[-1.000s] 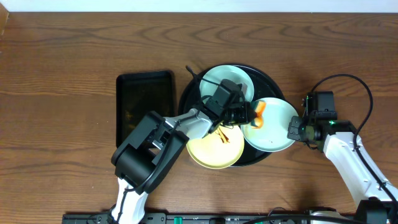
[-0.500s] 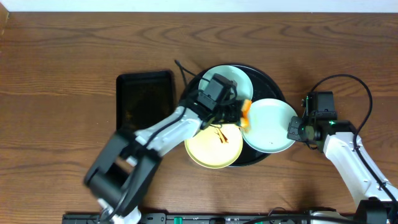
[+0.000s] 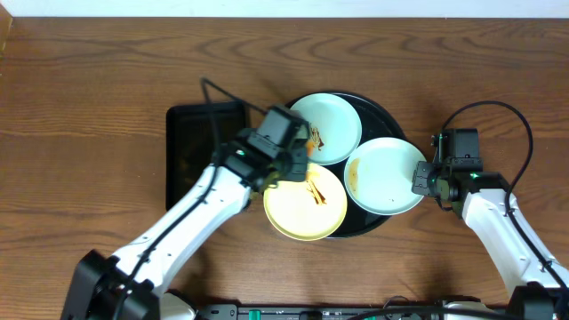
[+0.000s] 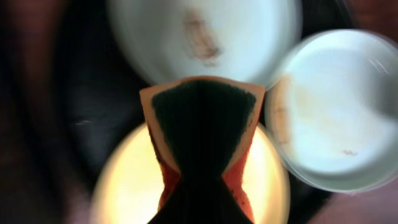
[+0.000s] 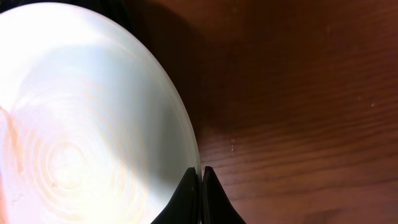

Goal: Clean dirty plates on tray and stack at the side

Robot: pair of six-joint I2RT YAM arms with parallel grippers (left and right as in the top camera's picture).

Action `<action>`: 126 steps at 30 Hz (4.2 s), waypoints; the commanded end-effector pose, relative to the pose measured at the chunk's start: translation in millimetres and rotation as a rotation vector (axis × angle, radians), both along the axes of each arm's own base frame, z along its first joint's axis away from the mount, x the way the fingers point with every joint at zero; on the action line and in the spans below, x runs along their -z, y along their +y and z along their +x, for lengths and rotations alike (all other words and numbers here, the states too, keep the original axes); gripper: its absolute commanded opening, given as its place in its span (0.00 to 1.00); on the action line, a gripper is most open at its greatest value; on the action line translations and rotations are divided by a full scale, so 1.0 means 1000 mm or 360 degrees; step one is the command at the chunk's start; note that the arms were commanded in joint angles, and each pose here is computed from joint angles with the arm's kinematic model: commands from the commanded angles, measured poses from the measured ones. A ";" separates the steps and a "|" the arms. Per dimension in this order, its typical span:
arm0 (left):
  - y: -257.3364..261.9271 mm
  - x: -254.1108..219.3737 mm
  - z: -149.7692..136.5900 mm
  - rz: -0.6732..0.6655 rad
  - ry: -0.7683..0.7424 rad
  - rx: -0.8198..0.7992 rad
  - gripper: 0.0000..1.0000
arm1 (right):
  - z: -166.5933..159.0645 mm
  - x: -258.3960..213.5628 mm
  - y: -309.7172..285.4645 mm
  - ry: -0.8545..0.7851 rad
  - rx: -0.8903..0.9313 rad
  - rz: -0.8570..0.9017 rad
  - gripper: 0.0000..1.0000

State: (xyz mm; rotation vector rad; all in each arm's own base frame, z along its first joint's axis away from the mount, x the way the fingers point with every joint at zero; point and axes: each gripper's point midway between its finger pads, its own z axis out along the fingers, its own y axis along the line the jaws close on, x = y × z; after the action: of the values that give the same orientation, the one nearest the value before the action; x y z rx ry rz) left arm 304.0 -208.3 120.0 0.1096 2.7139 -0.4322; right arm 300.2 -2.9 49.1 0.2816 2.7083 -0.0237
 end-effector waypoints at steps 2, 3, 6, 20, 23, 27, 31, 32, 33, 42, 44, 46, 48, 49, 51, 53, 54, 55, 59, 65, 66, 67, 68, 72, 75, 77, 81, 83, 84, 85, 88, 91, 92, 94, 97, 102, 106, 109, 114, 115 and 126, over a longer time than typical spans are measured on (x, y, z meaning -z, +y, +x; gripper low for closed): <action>0.052 -0.009 0.010 0.0150 -0.0029 -0.0186 0.07 | 0.017 -0.045 -0.017 -0.0214 -0.0008 -0.0188 0.01; 0.060 -0.010 0.010 0.0157 -0.0016 -0.0218 0.07 | 0.020 -0.054 -0.019 -0.0253 -0.0024 -0.0229 0.01; 0.085 -0.012 0.013 0.0176 0.0001 -0.0310 0.08 | 0.025 -0.086 -0.024 -0.0384 -0.0055 -0.0370 0.01; 0.147 -0.017 0.021 0.0197 0.0028 -0.0569 0.08 | 0.025 -0.168 -0.007 -0.0603 -0.0263 -0.1133 0.01; 0.149 -0.017 0.021 0.0198 0.0030 -0.0576 0.07 | 0.024 -0.172 0.004 -0.0640 -0.0287 -0.1168 0.01; 0.149 -0.017 0.021 0.0198 0.0031 -0.0576 0.08 | 0.023 -0.156 0.017 -0.0651 -0.0239 -0.0891 0.01; 0.149 -0.017 0.021 0.0198 0.0031 -0.0576 0.07 | 0.026 -0.136 0.024 -0.0607 -0.0198 -0.0536 0.05; 0.149 -0.017 0.021 0.0198 0.0031 -0.0576 0.08 | 0.027 -0.134 0.019 -0.0596 -0.0163 -0.0490 0.09; 0.149 -0.017 0.021 0.0197 0.0030 -0.0576 0.08 | 0.027 -0.131 0.013 -0.0582 -0.0121 -0.0459 0.09; 0.149 -0.017 0.021 0.0197 0.0031 -0.0576 0.08 | 0.014 -0.109 -0.062 -0.0422 0.0282 -0.0202 0.33; 0.149 -0.017 0.021 0.0197 0.0031 -0.0576 0.07 | 0.008 -0.101 -0.077 -0.0375 0.0392 -0.0145 0.34; 0.149 -0.017 0.021 0.0197 0.0031 -0.0576 0.07 | 0.002 -0.089 -0.089 -0.0311 0.0486 -0.0080 0.34; 0.149 -0.017 0.021 0.0197 0.0031 -0.0576 0.07 | -0.002 -0.076 -0.099 -0.0245 0.0567 -0.0021 0.35; 0.148 -0.017 0.021 0.0194 0.0033 -0.0574 0.07 | -0.003 -0.070 -0.102 -0.0218 0.0587 0.0003 0.36; 0.148 -0.017 0.021 0.0193 0.0034 -0.0574 0.08 | -0.006 -0.057 -0.109 -0.0149 0.0628 0.0038 0.36; 0.148 -0.016 0.021 0.0194 0.0036 -0.0573 0.07 | -0.008 -0.044 -0.113 -0.0087 0.0660 0.0077 0.39; 0.148 -0.016 0.020 0.0195 0.0038 -0.0573 0.07 | -0.009 -0.029 -0.115 -0.0022 0.0684 0.0134 0.40; 0.148 -0.016 0.020 0.0195 0.0038 -0.0573 0.07 | -0.010 -0.023 -0.116 0.0005 0.0692 0.0156 0.40; 0.148 -0.016 0.020 0.0195 0.0038 -0.0573 0.08 | -0.013 0.005 -0.119 0.0131 0.0727 0.0222 0.34; 0.148 -0.016 0.020 0.0195 0.0038 -0.0573 0.07 | -0.016 0.038 -0.115 0.0267 0.0733 0.0303 0.26; 0.148 -0.016 0.020 0.0195 0.0038 -0.0573 0.07 | -0.015 0.040 -0.113 0.0273 0.0728 0.0322 0.25; 0.148 -0.016 0.020 0.0195 0.0038 -0.0573 0.07 | -0.014 0.043 -0.111 0.0278 0.0723 0.0338 0.23; 0.148 -0.016 0.020 0.0195 0.0038 -0.0573 0.08 | -0.013 0.045 -0.110 0.0282 0.0718 0.0358 0.21; 0.148 -0.016 0.020 0.0195 0.0039 -0.0574 0.07 | -0.014 0.050 -0.109 0.0301 0.0718 0.0367 0.18; 0.148 -0.016 0.020 0.0194 0.0038 -0.0574 0.07 | -0.015 0.051 -0.108 0.0310 0.0718 0.0370 0.04; 0.148 -0.016 0.020 0.0194 0.0038 -0.0574 0.07 | -0.015 0.051 -0.108 0.0314 0.0719 0.0371 0.01; 0.148 -0.016 0.020 0.0194 0.0038 -0.0574 0.07 | -0.015 0.050 -0.108 0.0310 0.0718 0.0370 0.01; 0.148 -0.016 0.020 0.0194 0.0038 -0.0574 0.08 | -0.014 0.048 -0.108 0.0297 0.0717 0.0369 0.01; 0.148 -0.016 0.020 0.0194 0.0038 -0.0574 0.07 | -0.012 0.045 -0.108 0.0280 0.0709 0.0376 0.01; 0.148 -0.016 0.020 0.0194 0.0038 -0.0574 0.07 | -0.010 0.041 -0.106 0.0258 0.0679 0.0391 0.01; 0.148 -0.016 0.020 0.0194 0.0038 -0.0574 0.08 | 0.001 0.023 -0.098 0.0142 0.0550 0.0432 0.01; 0.148 -0.016 0.020 0.0194 0.0038 -0.0574 0.08 | 0.007 -0.001 -0.098 0.0023 0.0502 0.0410 0.01; 0.148 -0.016 0.020 0.0194 0.0038 -0.0574 0.08 | 0.009 -0.011 -0.097 -0.0027 0.0465 0.0395 0.01; 0.148 -0.016 0.020 0.0194 0.0038 -0.0574 0.08 | 0.012 -0.028 -0.093 -0.0105 0.0408 0.0359 0.01; 0.148 -0.016 0.020 0.0194 0.0038 -0.0574 0.08 | 0.015 -0.051 -0.083 -0.0207 0.0301 0.0307 0.01; 0.148 -0.016 0.020 0.0194 0.0038 -0.0574 0.07 | 0.019 -0.078 -0.067 -0.0328 0.0181 0.0234 0.01; 0.148 -0.016 0.020 0.0194 0.0038 -0.0574 0.08 | 0.021 -0.087 -0.061 -0.0352 0.0140 0.0092 0.01; 0.148 -0.016 0.020 0.0195 0.0038 -0.0574 0.07 | 0.029 -0.094 -0.049 -0.0378 0.0051 -0.0024 0.01; 0.148 -0.016 0.020 0.0195 0.0038 -0.0574 0.07 | 0.039 -0.111 -0.035 -0.0428 -0.0005 -0.0287 0.01; 0.148 -0.016 0.020 0.0195 0.0038 -0.0574 0.08 | 0.041 -0.115 -0.034 -0.0442 -0.0007 -0.0358 0.01; 0.148 -0.016 0.020 0.0194 0.0037 -0.0574 0.07 | 0.055 -0.160 0.026 -0.0664 -0.0366 -0.0941 0.01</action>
State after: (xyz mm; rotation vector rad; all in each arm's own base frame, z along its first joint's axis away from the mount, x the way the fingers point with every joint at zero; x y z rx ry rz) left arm 323.0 -62.8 127.9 -0.3608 2.7269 -0.1692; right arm 353.8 21.8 179.7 -0.1031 2.2787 -0.4348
